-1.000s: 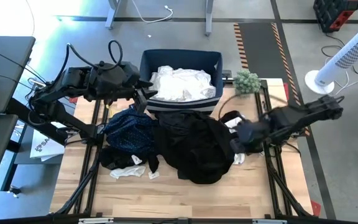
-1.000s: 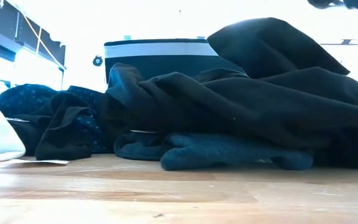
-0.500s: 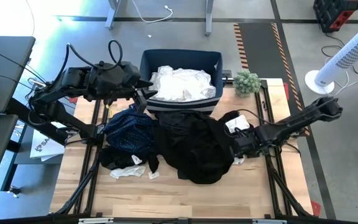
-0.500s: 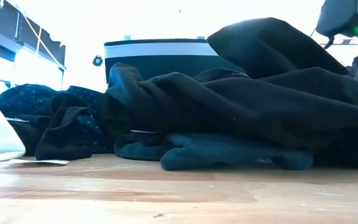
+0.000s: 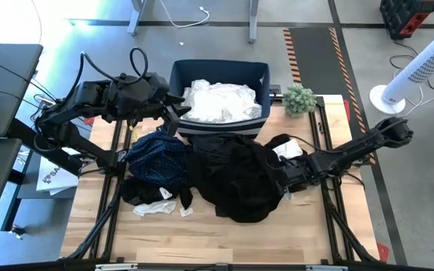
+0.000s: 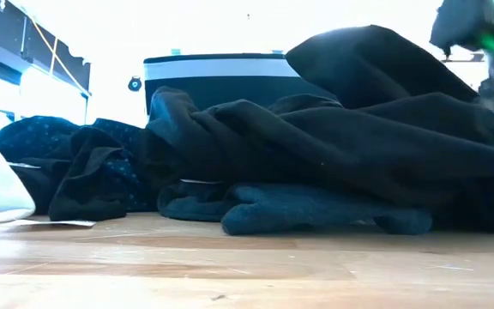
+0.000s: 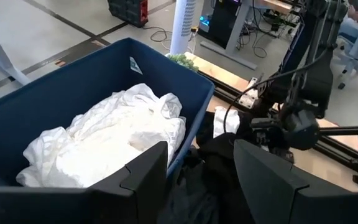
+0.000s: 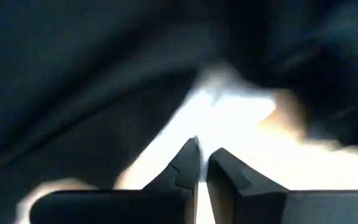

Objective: Sort clothes
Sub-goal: Put the center white sock into the blue bin

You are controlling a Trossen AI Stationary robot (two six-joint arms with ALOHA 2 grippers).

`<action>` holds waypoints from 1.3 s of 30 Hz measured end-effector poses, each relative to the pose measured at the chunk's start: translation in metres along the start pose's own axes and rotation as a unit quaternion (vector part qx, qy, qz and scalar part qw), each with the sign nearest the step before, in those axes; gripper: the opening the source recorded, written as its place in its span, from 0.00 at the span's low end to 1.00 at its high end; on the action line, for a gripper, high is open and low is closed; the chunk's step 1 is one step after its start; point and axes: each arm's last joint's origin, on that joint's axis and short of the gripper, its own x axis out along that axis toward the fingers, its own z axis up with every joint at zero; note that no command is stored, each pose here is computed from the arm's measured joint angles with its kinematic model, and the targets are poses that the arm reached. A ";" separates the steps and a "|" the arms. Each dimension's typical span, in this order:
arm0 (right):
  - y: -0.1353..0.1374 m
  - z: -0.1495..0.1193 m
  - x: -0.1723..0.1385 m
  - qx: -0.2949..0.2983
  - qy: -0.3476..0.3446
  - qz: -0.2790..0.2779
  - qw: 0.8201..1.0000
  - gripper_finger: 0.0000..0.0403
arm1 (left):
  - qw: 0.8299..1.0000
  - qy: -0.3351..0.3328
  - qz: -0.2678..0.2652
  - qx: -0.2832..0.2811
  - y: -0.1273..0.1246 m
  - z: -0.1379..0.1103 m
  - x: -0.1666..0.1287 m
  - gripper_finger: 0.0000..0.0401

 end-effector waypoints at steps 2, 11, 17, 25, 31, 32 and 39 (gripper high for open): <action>0.017 -0.005 -0.020 -0.043 0.025 0.038 0.998 0.02 | 1.000 0.000 0.000 0.000 0.000 0.000 0.000 0.46; 0.088 -0.008 -0.165 -0.233 0.000 0.302 0.924 0.01 | 1.000 -0.004 -0.001 -0.002 0.000 0.001 0.000 0.46; 0.106 0.013 -0.264 -0.298 -0.149 0.437 0.836 0.01 | 1.000 -0.004 -0.001 -0.002 0.000 0.001 0.000 0.46; 0.114 0.058 -0.375 -0.300 -0.409 0.456 0.731 0.01 | 1.000 0.000 -0.011 -0.013 -0.002 0.000 -0.001 0.46; 0.118 0.098 -0.434 -0.293 -0.550 0.427 0.656 0.01 | 1.000 0.000 -0.012 -0.018 -0.003 0.000 -0.001 0.46; 0.119 0.108 -0.435 -0.288 -0.565 0.415 0.652 0.01 | 1.000 0.000 -0.012 -0.021 -0.003 0.000 -0.001 0.46; 0.089 0.157 -0.404 -0.190 -0.588 0.246 0.747 0.01 | 1.000 -0.002 -0.007 -0.021 -0.003 0.000 -0.001 0.46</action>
